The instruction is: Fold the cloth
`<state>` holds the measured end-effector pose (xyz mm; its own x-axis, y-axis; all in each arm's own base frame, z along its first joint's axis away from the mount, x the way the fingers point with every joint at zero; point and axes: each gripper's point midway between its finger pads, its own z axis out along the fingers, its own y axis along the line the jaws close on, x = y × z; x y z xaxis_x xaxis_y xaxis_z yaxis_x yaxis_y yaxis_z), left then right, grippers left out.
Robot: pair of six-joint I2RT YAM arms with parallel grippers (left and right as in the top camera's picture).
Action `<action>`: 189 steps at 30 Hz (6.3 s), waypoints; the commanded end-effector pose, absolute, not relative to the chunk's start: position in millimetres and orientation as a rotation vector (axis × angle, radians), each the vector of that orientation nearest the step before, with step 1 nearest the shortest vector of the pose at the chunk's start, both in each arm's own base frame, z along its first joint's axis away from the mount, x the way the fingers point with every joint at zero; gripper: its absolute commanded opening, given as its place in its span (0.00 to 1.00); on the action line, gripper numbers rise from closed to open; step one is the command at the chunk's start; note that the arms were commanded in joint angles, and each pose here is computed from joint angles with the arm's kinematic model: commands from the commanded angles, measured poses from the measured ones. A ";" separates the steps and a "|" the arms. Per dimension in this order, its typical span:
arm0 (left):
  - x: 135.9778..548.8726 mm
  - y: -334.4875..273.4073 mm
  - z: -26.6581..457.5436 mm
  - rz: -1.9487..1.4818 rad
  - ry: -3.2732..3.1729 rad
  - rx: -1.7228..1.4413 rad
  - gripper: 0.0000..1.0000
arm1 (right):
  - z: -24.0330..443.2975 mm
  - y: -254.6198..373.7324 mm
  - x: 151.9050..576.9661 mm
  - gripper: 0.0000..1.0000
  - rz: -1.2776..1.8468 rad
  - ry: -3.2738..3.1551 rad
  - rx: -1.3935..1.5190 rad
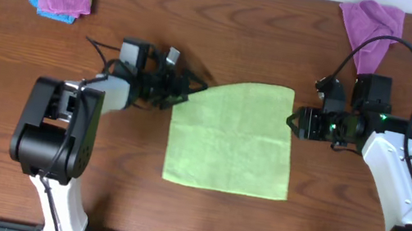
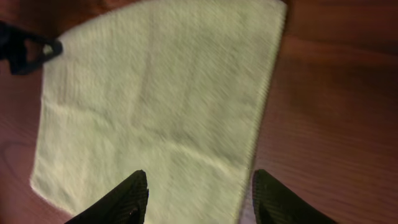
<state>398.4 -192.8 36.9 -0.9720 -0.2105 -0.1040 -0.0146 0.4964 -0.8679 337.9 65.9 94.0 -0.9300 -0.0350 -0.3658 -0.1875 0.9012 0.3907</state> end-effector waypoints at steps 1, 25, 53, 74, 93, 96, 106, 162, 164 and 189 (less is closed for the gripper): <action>422.9 -174.3 27.5 -1.238 2.551 -0.075 0.96 | 97.7 75.4 339.3 0.54 0.631 2.699 -0.221; 412.7 -114.8 35.1 -0.886 2.775 -0.043 0.96 | 102.3 107.3 343.6 0.57 0.644 2.655 -0.322; 363.4 -148.6 -41.8 -1.222 2.768 -0.102 0.95 | 103.7 114.6 344.4 0.57 0.657 2.649 -0.318; 435.4 -203.2 54.7 -1.682 2.209 -0.007 0.95 | 102.4 113.8 344.8 0.58 0.632 2.654 -0.321; 449.3 -202.9 114.3 -1.769 2.008 0.248 0.96 | 101.9 116.1 343.9 0.58 0.626 2.656 -0.332; 442.7 -204.3 115.0 -1.803 2.010 0.283 0.96 | 101.9 117.9 343.4 0.57 0.627 2.655 -0.339; 438.3 -208.2 85.6 -1.735 2.104 0.256 0.96 | 96.4 102.2 351.8 0.02 0.489 2.667 -0.302; 470.1 -231.9 52.5 -0.257 2.656 0.599 0.06 | 112.5 4.7 398.2 0.01 0.327 2.517 0.018; 468.9 -231.4 47.8 -0.255 2.668 0.600 0.06 | 112.3 4.7 398.2 0.01 0.328 2.517 0.018; 410.0 -204.8 -32.7 -0.166 3.038 0.549 0.06 | 112.2 6.3 397.4 0.01 0.340 2.519 0.016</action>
<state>439.4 -218.7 -0.1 -0.9138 0.3420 -0.2193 0.3715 0.9218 -0.1106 393.3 4.3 109.2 -0.8302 0.1001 -0.5484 -0.0410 0.9701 0.2390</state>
